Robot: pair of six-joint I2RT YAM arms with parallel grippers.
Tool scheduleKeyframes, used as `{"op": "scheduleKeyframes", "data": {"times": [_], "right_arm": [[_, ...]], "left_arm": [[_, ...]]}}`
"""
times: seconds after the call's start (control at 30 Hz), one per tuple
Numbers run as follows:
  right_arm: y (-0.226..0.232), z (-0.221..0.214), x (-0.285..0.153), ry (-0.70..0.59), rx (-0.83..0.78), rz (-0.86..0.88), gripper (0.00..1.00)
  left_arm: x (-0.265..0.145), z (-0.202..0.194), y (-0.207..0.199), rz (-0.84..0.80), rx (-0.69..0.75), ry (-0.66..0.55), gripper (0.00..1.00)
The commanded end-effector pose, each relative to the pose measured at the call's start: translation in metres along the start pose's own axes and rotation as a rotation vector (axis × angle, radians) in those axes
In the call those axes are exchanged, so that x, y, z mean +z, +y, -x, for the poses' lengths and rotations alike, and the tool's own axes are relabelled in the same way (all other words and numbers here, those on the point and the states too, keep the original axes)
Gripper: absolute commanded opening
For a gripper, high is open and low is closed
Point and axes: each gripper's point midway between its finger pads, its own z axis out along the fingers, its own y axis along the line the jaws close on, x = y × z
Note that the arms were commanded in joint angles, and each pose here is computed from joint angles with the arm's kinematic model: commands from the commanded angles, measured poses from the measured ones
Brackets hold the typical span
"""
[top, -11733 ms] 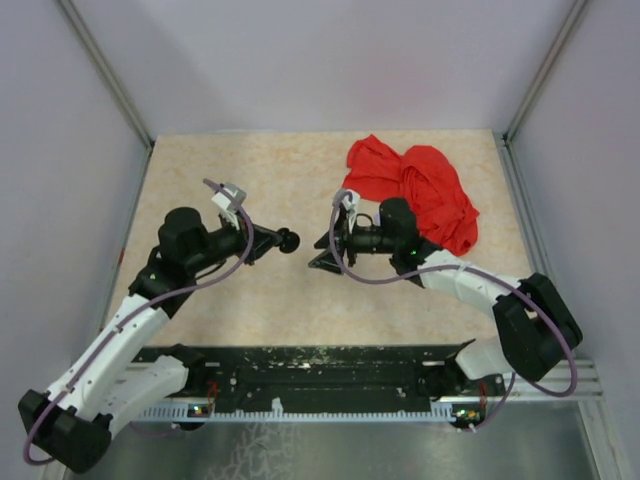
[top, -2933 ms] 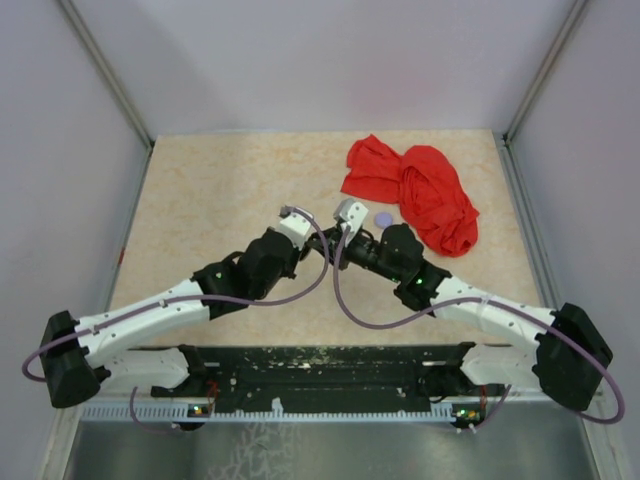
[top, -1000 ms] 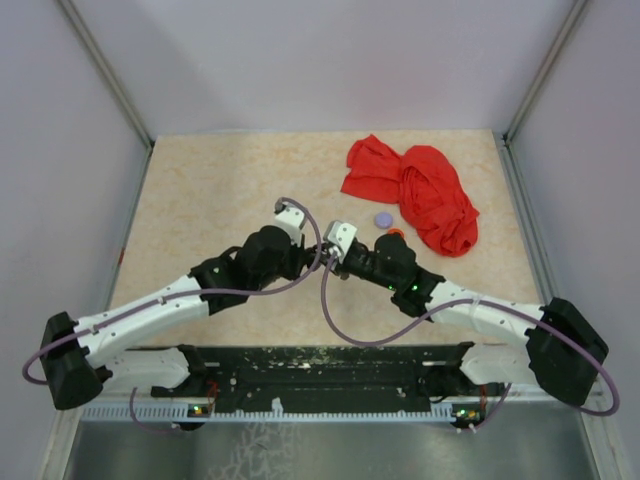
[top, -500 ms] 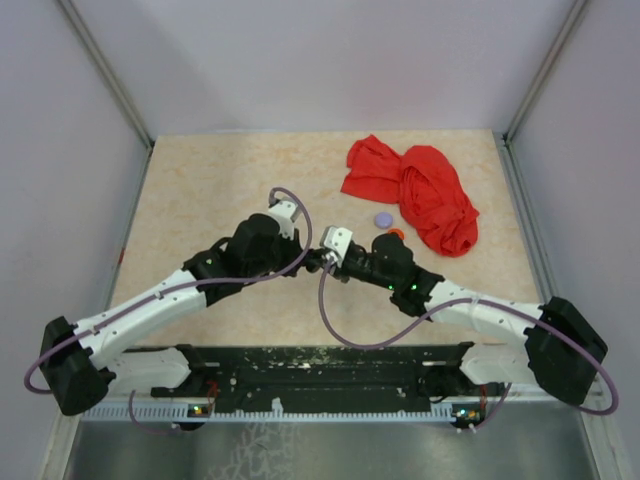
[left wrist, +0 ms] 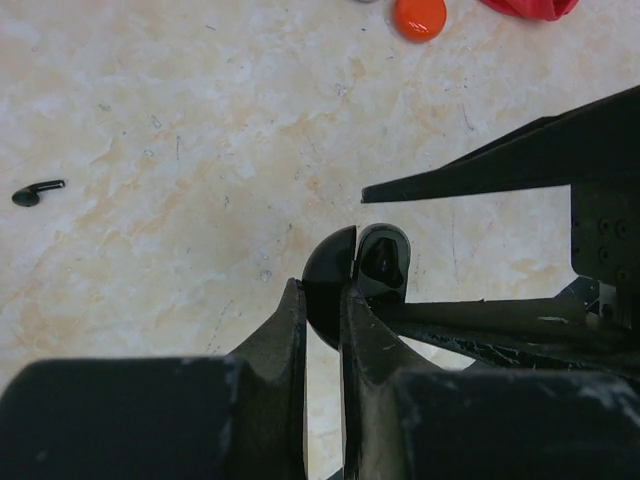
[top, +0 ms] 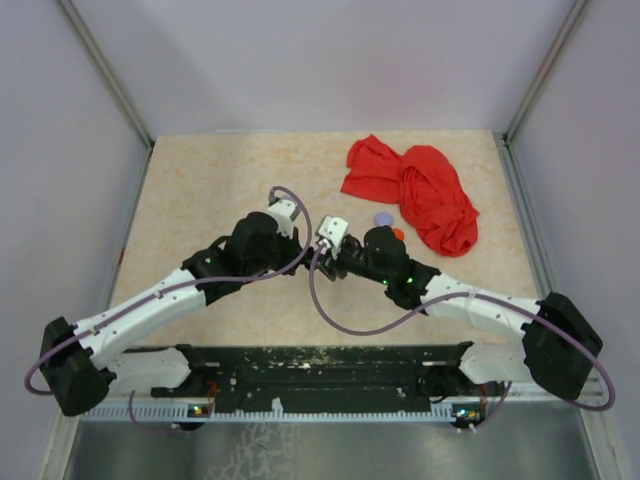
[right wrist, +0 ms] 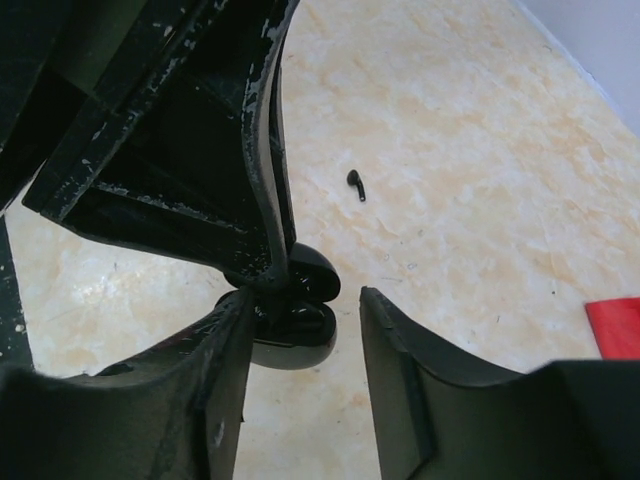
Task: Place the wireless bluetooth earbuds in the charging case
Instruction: Place the earbud in the charging case, then move the earbud to the center of the board.
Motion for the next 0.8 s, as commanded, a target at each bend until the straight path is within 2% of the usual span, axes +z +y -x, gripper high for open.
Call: {"op": "scheduleKeyframes", "data": {"times": [0.0, 0.13, 0.2, 0.47, 0.77], "right_arm": [[-0.007, 0.030, -0.001, -0.044, 0.023, -0.024, 0.50], [-0.016, 0.047, -0.011, -0.086, 0.050, -0.073, 0.64], [-0.021, 0.053, -0.016, -0.097, 0.073, -0.082, 0.66], [-0.039, 0.054, -0.021, -0.117, 0.200, -0.053, 0.67], [-0.047, 0.019, 0.024, -0.028, 0.267, -0.035, 0.67]], "left_arm": [[0.001, 0.013, 0.001, 0.012, -0.001, -0.035, 0.01], [0.004, 0.006, 0.013, 0.069, -0.003, -0.018, 0.01], [0.006, 0.002, 0.019, 0.090, -0.009, -0.003, 0.01], [0.004, -0.005, 0.040, 0.148, -0.021, 0.018, 0.01], [-0.018, -0.007, 0.093, 0.261, -0.042, 0.051, 0.00]]}}
